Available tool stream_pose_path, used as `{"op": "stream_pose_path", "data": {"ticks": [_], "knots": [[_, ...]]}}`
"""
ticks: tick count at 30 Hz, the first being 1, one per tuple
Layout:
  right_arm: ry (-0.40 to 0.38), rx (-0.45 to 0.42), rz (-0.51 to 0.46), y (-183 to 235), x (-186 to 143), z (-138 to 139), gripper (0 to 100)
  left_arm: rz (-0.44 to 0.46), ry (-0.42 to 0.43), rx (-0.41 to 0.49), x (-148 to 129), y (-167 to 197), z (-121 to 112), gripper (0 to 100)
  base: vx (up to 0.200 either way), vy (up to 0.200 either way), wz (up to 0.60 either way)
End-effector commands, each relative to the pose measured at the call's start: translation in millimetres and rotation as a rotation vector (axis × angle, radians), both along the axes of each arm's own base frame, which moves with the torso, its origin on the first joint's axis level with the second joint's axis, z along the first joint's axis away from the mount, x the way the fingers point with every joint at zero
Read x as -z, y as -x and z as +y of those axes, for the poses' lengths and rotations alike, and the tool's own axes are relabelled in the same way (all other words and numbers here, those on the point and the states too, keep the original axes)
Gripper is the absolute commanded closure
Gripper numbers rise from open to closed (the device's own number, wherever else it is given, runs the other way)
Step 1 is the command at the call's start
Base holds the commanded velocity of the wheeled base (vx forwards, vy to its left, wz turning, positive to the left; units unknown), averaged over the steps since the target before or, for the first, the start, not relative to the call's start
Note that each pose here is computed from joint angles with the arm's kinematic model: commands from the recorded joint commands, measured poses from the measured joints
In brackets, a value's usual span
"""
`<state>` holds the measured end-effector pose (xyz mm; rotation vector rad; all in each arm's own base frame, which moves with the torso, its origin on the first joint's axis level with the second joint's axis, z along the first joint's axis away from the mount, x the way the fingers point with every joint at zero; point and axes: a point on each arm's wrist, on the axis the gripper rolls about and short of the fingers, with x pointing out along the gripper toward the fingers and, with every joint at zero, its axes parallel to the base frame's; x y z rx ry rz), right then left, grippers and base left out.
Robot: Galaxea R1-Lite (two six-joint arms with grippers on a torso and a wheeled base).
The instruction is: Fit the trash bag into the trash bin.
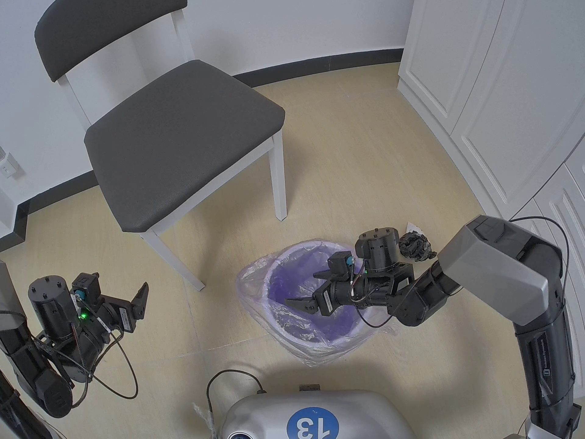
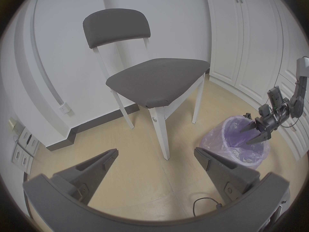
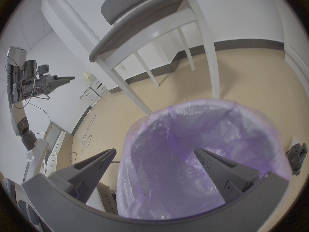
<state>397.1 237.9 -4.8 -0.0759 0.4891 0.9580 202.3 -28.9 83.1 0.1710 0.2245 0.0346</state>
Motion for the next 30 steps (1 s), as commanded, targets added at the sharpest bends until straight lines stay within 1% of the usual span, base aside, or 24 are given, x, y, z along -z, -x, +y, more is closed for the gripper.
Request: {"op": "stream_pose_path", "data": {"ticks": [1, 8, 12, 15, 16, 23, 25, 30], "knots": [[0.030, -0.001, 0.052, -2, 28, 1, 0, -0.008, 0.003, 0.000, 0, 0, 0, 0, 0.000, 0.000, 0.00], [0.041, -0.006, 0.082, 1, 35, 2, 0, -0.011, 0.003, 0.000, 0, -1, 0, 0, 0.000, 0.000, 0.00], [0.028, -0.038, 0.102, 3, 34, 1, 0, -0.012, 0.004, -0.002, -1, -1, 0, 0, 0.000, 0.000, 0.00], [0.030, -0.041, 0.106, 4, 36, 1, 0, -0.012, 0.004, -0.002, -1, -1, 0, 0, 0.000, 0.000, 0.00], [0.029, -0.041, 0.105, 3, 35, 1, 100, -0.012, 0.004, -0.002, -1, -1, 0, 0, 0.000, 0.000, 0.00], [0.033, -0.047, 0.111, 7, 36, 2, 100, -0.012, 0.004, 0.000, -1, -1, 0, 0, 0.000, 0.000, 0.00], [0.039, -0.057, 0.107, 11, 36, 3, 100, -0.012, 0.002, -0.001, -1, -1, 0, 0, 0.000, 0.000, 0.00], [0.044, -0.103, 0.094, 30, 23, 12, 100, -0.015, 0.002, -0.001, -1, -1, 0, 0, 0.000, 0.000, 0.00]]}}
